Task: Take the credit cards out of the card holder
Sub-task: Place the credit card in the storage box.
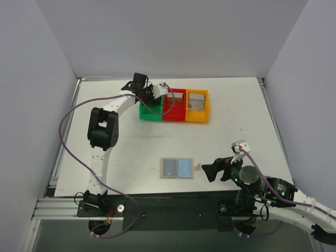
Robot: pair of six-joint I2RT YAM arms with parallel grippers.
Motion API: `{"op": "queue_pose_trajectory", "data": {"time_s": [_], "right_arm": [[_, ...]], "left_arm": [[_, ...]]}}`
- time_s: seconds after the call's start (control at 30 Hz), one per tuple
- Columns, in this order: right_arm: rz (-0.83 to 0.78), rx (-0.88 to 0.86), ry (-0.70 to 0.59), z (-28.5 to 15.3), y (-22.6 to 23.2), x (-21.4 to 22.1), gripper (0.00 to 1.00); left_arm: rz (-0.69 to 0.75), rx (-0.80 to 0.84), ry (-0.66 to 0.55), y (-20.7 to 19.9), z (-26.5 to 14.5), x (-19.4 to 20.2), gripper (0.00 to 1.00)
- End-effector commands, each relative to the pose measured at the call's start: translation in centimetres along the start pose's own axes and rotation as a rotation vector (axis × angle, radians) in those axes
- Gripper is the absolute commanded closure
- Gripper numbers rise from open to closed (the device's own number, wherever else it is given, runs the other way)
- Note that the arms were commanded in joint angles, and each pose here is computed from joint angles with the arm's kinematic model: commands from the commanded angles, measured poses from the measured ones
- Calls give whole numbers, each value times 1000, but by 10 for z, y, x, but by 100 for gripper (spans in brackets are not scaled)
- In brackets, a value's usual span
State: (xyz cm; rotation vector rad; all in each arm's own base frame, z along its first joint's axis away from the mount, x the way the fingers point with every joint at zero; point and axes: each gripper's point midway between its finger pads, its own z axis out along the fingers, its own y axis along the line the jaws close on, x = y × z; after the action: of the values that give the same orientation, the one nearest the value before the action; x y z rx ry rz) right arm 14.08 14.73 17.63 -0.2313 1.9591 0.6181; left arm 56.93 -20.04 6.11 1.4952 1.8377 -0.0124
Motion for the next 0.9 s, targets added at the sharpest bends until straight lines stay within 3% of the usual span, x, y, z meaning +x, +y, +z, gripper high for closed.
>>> {"op": "queue_pose_trajectory", "data": {"time_s": [0.0, 0.87], "right_arm": [[-8, 4, -7, 4, 2, 1, 0], [0, 2, -5, 5, 1, 4, 0]], "left_arm": [[2, -167, -62, 46, -33, -33, 65], [-49, -293, -78, 52, -16, -67, 60]]}}
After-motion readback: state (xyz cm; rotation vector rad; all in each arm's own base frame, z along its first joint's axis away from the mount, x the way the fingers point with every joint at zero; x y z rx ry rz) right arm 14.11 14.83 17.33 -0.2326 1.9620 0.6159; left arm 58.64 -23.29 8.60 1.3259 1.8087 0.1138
